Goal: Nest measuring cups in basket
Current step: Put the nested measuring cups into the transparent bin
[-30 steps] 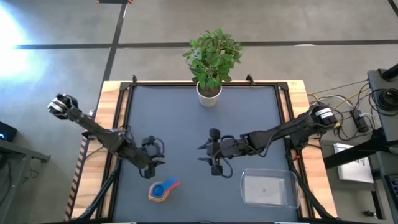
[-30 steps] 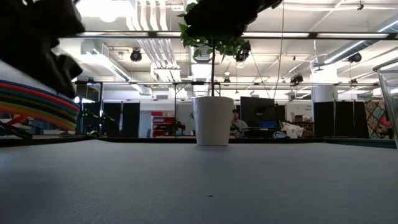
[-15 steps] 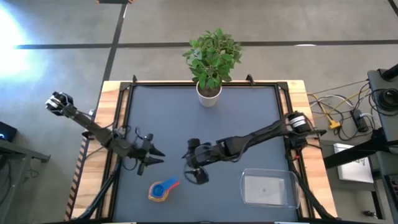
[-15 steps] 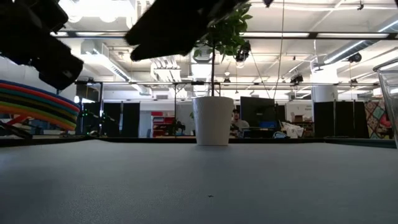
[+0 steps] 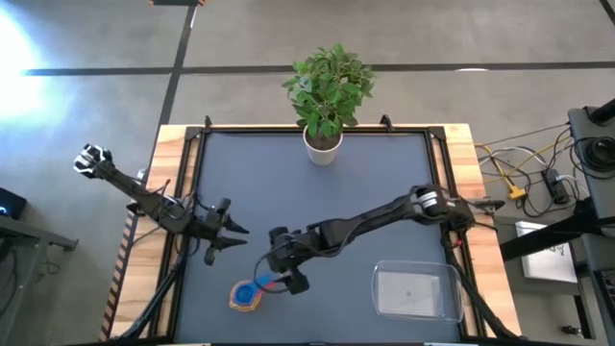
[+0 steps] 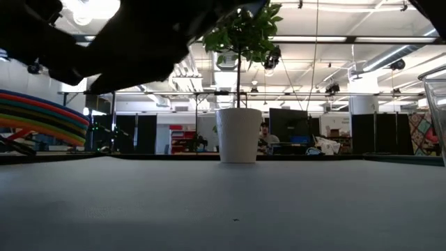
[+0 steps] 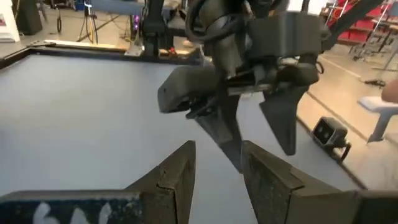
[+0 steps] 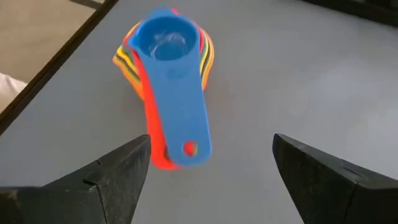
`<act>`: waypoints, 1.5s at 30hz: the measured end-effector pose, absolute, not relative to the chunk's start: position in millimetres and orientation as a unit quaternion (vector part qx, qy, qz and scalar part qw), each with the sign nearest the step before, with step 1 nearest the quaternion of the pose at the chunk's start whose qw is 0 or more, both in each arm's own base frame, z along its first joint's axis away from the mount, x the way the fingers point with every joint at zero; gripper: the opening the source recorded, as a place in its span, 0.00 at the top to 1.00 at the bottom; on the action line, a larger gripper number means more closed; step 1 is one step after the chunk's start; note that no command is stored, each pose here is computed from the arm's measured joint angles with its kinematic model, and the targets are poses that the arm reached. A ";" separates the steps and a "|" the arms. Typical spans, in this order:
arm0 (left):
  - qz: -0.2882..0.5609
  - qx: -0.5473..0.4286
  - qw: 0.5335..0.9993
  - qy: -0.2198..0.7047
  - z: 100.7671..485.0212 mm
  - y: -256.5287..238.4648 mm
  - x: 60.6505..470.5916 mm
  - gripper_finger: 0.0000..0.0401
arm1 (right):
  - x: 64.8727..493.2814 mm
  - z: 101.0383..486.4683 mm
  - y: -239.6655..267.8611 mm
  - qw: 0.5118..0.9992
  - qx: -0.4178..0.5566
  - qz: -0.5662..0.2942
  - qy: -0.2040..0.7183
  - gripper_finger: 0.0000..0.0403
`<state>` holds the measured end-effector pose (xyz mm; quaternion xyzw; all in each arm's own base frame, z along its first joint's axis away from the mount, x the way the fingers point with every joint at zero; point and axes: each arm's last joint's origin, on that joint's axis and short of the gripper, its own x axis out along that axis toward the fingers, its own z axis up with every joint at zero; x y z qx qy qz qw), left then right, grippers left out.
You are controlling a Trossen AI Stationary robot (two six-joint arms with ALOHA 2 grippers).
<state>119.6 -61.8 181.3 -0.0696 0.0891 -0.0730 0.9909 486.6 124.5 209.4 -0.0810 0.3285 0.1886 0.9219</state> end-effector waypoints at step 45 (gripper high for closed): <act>-0.085 -0.123 0.988 0.026 164.9 -45.5 93.2 0.72 | 519.6 178.4 143.1 0.916 -0.046 0.237 0.319 0.11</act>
